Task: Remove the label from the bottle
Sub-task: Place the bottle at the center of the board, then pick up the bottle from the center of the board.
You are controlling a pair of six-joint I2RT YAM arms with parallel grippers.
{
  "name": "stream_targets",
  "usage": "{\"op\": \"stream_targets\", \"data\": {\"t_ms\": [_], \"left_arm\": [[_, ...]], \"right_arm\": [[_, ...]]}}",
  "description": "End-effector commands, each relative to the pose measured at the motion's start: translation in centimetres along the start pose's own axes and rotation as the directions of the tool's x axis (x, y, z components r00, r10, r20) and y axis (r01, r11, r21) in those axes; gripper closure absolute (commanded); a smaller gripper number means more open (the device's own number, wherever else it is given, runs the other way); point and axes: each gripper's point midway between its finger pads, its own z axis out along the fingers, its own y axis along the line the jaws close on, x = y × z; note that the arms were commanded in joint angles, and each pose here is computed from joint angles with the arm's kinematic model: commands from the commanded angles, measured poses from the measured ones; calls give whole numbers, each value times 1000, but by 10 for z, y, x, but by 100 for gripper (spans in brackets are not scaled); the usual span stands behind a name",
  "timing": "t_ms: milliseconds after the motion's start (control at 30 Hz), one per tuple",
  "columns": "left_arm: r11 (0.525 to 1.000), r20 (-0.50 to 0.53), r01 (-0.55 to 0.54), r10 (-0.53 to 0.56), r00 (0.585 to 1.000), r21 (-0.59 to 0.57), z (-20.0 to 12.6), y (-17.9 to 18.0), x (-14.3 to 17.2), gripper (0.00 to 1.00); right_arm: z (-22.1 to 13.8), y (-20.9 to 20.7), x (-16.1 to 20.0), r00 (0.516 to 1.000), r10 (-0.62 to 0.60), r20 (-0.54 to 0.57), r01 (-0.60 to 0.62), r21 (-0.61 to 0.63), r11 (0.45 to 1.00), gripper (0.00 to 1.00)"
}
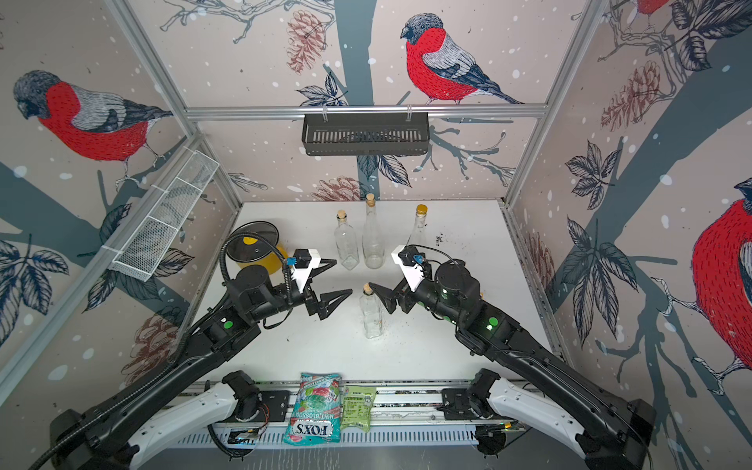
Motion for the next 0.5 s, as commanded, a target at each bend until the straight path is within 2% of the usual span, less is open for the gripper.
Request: {"op": "stream_targets", "data": {"t_ms": [0, 167, 467], "left_arm": [[995, 6, -41, 40, 999, 95, 9, -19, 1, 1], [982, -32, -54, 61, 998, 183, 25, -41, 15, 1], [967, -32, -83, 93, 995, 240, 46, -46, 24, 9]], "right_arm": [[-14, -16, 6, 998, 67, -6, -67, 84, 994, 0], [-26, -36, 15, 991, 132, 26, -135, 185, 974, 0], [-31, -31, 27, 988, 148, 42, -153, 160, 975, 0]]}}
